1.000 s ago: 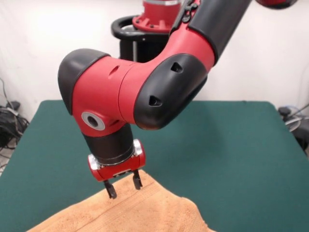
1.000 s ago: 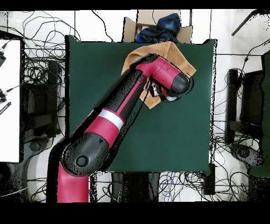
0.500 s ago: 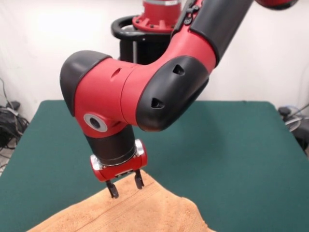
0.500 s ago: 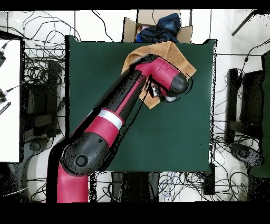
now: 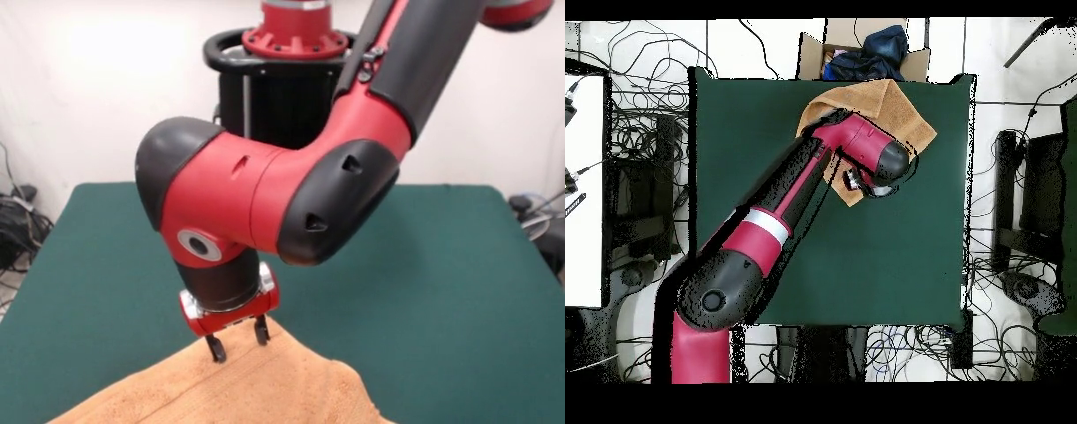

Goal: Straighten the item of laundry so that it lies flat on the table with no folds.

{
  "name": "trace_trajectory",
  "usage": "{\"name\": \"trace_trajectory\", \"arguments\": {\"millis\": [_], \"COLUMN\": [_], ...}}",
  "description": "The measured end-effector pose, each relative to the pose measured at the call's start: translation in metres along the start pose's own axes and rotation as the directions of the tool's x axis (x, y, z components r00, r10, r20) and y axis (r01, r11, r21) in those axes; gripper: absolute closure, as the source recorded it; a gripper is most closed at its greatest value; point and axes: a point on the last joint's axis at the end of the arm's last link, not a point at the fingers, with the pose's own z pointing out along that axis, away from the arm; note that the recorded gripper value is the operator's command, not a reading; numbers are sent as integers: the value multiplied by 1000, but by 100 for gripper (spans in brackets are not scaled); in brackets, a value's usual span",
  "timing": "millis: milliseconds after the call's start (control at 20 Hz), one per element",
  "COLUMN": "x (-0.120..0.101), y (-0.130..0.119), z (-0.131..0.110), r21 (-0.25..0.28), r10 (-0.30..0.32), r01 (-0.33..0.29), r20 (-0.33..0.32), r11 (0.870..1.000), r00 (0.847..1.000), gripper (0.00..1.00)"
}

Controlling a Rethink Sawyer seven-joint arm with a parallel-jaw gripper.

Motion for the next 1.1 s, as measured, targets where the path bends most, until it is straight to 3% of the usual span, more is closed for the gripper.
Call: {"name": "trace_trajectory", "arguments": {"millis": [550,1100], "x": [0,-3], "y": [1,3], "z": [3,4], "r21": [66,70], "r10": [-57,-76], "r01": [64,86], "r20": [-110,-142], "r11": [996,994], "r00": [992,987], "gripper": [0,0]}}
